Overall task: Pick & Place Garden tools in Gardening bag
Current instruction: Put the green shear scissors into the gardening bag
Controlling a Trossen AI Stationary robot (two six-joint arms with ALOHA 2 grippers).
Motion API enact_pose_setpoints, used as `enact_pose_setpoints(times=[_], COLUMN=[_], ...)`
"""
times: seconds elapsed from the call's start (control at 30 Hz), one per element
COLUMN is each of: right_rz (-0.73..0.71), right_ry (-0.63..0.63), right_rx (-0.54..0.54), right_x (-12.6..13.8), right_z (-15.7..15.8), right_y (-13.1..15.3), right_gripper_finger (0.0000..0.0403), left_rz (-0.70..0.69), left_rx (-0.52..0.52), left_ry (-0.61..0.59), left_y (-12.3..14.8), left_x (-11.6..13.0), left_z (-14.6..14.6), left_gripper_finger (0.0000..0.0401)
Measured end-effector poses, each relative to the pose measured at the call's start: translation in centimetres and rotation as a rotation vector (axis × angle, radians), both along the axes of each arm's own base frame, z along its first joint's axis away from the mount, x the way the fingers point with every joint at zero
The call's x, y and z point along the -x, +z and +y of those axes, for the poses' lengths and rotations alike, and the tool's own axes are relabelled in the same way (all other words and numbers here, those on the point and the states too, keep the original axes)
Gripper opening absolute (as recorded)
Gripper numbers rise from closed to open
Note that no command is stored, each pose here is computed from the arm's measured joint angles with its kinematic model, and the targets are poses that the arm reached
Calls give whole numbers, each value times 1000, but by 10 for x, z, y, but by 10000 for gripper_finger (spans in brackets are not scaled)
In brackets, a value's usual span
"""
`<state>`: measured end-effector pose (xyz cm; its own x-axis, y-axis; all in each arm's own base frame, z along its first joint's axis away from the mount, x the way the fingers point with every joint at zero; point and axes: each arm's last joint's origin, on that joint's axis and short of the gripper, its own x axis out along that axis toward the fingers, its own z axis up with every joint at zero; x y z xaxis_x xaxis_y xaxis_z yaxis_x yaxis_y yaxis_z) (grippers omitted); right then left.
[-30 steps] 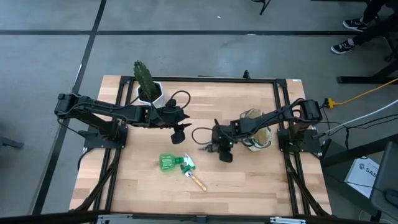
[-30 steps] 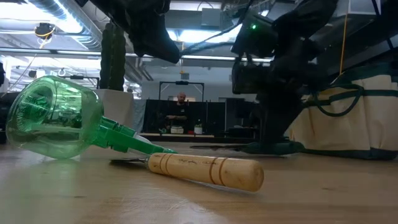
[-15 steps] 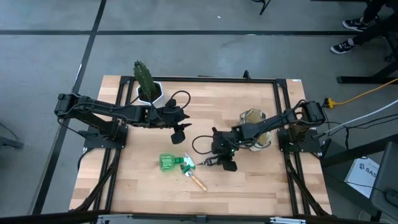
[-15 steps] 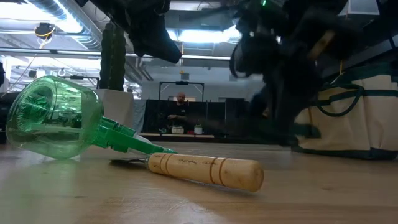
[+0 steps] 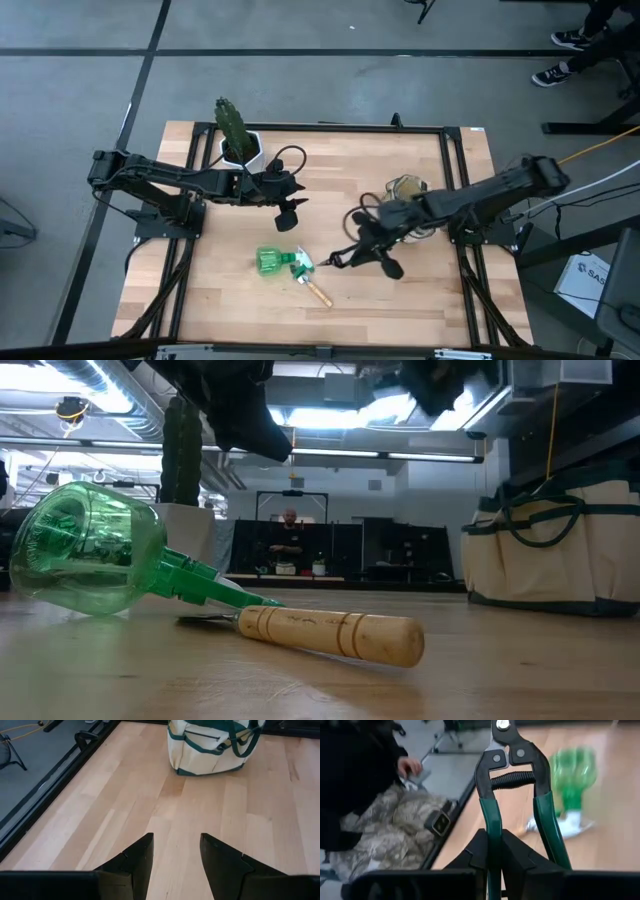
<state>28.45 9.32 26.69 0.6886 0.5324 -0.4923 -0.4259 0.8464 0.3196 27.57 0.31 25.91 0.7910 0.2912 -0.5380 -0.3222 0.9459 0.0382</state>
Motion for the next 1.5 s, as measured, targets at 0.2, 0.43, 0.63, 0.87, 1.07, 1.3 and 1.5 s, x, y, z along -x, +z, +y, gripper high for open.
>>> enact_pose_setpoints(times=[0.2,0.43,0.63,0.87,1.07,1.3,1.5], right_rz=[-177,-372,-464,-473,-460,-531,-555], right_ry=[-18,-25,-82,-277,-443,-641,-722], right_rx=[-5,-28,-41,-43,-61,-105,-67], right_x=[25,50,65,71,70,70,70], right_z=[-6,-14,-19,-21,-21,-26,-29], right_y=[40,75,93,98,99,107,108], right_gripper_finger=[30,30,30,30,30,30,30], left_rz=[0,0,0,0,0,0,0], left_rx=[0,0,0,0,0,0,0], left_ry=[0,0,0,0,0,0,0], left_y=[0,0,0,0,0,0,0], left_x=[0,0,0,0,0,0,0], left_z=[0,0,0,0,0,0,0], left_gripper_finger=[157,157,157,157,157,157,157])
